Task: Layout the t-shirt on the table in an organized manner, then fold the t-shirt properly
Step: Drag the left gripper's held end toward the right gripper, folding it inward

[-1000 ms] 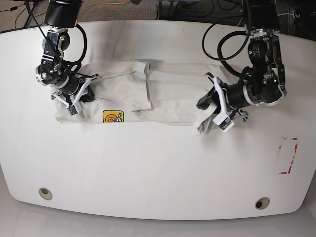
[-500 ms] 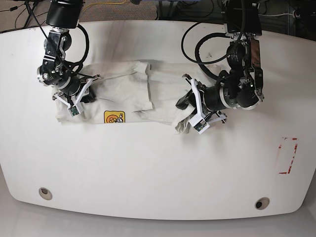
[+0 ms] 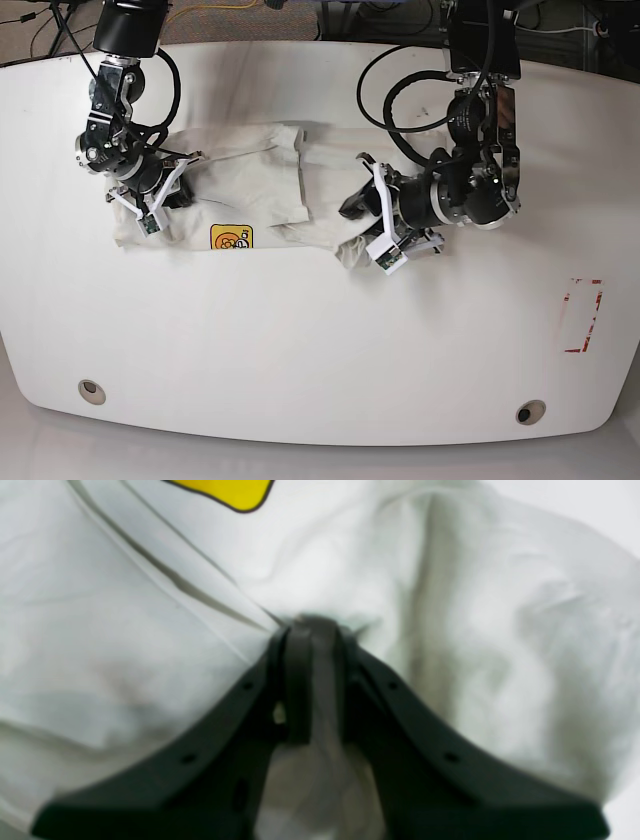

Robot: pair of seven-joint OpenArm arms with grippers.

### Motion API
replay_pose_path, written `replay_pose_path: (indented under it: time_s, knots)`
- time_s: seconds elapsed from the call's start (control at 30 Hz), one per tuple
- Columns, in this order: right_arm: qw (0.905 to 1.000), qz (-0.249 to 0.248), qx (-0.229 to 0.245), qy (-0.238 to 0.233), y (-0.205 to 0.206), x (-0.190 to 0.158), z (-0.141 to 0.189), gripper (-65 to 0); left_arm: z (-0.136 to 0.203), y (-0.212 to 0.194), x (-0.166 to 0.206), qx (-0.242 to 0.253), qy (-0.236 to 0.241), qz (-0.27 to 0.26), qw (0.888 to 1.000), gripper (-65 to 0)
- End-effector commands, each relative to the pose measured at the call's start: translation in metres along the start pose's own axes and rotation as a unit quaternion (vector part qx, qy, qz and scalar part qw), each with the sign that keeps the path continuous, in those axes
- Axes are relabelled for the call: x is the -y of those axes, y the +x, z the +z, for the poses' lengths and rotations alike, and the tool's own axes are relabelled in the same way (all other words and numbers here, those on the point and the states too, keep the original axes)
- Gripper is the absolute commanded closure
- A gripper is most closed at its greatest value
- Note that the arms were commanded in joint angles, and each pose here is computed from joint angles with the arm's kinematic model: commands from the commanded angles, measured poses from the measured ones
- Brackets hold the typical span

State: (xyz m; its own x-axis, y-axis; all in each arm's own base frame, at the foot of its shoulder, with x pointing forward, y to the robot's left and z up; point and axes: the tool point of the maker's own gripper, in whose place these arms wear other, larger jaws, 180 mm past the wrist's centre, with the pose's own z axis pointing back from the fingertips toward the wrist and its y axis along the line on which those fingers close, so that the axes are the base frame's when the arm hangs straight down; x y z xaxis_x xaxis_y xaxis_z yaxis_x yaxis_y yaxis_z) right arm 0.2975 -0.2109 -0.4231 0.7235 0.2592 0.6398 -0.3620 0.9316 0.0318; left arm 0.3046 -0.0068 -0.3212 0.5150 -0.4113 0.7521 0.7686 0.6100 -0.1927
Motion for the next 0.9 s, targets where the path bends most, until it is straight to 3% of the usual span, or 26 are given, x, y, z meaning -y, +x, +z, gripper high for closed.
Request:
replay_pose_path:
  time_s: [0.0,0.2,0.37,0.5,0.73,0.87]
  knots:
    - [0.9999,0.008,-0.004,-0.005,0.002,0.004,0.002,-7.5,-0.003,0.03,0.015,0.044,-0.019,-0.012,0.999,-22.8]
    - [0.9999,0.009,-0.006,-0.003,0.001,0.002,0.002,-7.5,-0.015,0.042,0.043,0.048,-0.054,-0.027,0.997,-29.7]
    - [0.9999,0.01,-0.006,-0.003,0.001,0.002,0.002,-7.5,-0.009,0.051,0.044,0.046,-0.046,-0.037,0.997,-31.2]
    - [0.9999,0.009,-0.006,-0.003,0.0,0.002,0.002,-7.5,0.007,0.056,0.028,0.058,-0.014,-0.04,0.997,-31.2]
    - [0.9999,0.009,-0.006,-0.003,0.0,0.002,0.002,-7.5,0.037,0.029,-0.03,0.04,0.059,-0.021,0.997,-30.7]
    - [0.9999,0.009,-0.005,-0.003,0.001,0.001,0.002,-7.5,0.046,0.012,-0.049,0.027,0.077,-0.014,0.997,-23.6]
